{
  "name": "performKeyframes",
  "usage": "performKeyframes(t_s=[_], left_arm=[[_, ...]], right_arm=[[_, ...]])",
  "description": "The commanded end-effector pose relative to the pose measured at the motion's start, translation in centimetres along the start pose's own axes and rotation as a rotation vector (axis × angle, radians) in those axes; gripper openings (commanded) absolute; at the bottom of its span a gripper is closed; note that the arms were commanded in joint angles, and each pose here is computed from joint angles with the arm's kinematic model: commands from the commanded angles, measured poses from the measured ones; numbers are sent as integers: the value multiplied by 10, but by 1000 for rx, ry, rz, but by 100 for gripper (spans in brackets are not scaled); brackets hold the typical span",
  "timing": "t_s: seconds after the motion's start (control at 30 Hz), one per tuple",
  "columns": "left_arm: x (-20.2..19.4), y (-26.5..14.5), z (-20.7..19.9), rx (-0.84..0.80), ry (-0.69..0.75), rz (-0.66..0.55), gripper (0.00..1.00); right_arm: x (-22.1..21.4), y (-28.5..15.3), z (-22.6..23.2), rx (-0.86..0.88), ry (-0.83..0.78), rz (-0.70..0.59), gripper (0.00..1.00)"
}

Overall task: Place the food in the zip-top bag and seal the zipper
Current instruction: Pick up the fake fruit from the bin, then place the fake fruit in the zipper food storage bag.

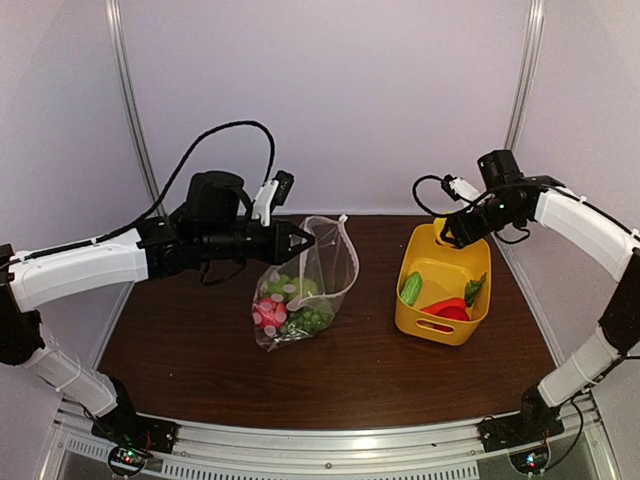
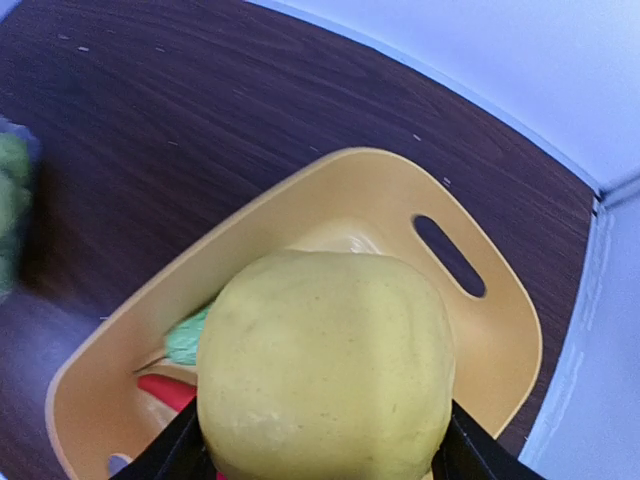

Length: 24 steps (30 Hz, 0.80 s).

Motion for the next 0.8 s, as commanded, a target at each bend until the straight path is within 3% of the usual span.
performKeyframes(t_s=[0.0,0.2,0.37,0.53,0.77], left_arm=[[8,7,-8,-40,6,-30,0],[12,11,-10,-41,4,-29,0],[17,8,-13,-50,-4,-33,0],[23,-2,-16,-44,-8,-60,0],[26,-7,-19,-55,-5,-70,0]], right_arm=[[21,-62,75,410,-118,-163,48],[62,-146,171,794,-297,-366,52],[76,-136,217,943,-330,-278,51],[73,-104,242,968,-331,-173,49],[69,-65,242,796,-308,-112,52]])
Point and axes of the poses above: each gripper's point midway between its finger pads, its own y axis out along the fingers, its own z axis along the line the jaws close on, x = y × z, the point moved 4 cm from there along -y, back along the fingers, and after that the axes turned 2 degrees about -y, right-handed, at the moved point
